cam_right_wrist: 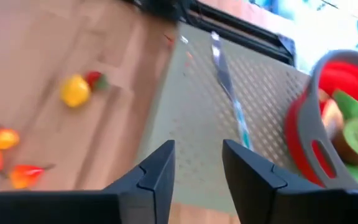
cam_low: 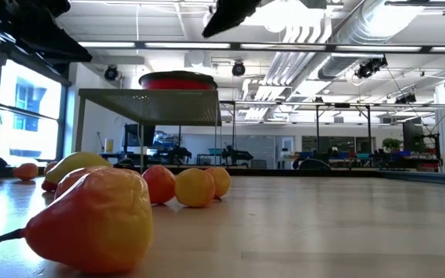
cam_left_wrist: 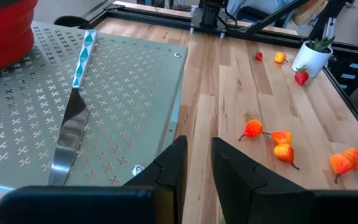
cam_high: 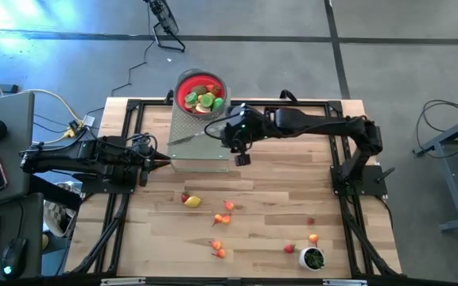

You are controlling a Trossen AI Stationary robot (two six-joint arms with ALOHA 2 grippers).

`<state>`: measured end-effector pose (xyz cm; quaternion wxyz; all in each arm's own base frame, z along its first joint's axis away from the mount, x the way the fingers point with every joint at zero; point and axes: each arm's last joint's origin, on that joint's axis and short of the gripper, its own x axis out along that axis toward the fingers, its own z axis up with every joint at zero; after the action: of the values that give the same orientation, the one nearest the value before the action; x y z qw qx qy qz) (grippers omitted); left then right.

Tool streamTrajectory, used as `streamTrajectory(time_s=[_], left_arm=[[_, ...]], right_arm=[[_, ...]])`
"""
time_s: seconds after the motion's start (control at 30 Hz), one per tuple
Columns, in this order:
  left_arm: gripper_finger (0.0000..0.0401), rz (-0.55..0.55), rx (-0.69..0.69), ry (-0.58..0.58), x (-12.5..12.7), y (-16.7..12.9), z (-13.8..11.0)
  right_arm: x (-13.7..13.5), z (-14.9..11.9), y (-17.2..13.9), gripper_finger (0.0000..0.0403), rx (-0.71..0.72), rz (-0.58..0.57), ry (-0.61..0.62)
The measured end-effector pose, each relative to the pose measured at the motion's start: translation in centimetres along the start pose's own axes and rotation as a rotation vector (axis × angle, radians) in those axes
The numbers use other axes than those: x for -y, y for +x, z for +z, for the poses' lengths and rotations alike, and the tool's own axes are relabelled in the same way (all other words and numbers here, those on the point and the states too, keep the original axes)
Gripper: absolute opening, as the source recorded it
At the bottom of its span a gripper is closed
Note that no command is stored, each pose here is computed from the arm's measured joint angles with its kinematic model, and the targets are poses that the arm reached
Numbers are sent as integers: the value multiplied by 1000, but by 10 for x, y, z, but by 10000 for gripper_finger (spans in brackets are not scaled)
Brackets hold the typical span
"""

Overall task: Pick & Place Fruit
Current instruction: Put the strawberry into the red strainer on the shelf

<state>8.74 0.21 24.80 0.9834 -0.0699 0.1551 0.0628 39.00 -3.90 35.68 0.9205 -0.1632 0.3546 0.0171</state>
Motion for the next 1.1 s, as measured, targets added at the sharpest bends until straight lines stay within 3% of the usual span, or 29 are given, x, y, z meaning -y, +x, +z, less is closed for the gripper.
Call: streamTrajectory(time_s=[0.33, 0.67, 0.87, 1.1], left_arm=[[67, 0, 0, 0, 0, 0, 0], [67, -1, 4, -8, 0, 0, 0], [67, -14, 87, -6, 1, 0, 8], [67, -81, 114, 152, 4, -1, 11]], right_arm=[[-1, 5, -19, 124, 63, 54, 20], [-1, 3, -19, 124, 41, 60, 59], [-2, -3, -19, 124, -18, 79, 107], [-5, -9, -20, 124, -77, 108, 198]])
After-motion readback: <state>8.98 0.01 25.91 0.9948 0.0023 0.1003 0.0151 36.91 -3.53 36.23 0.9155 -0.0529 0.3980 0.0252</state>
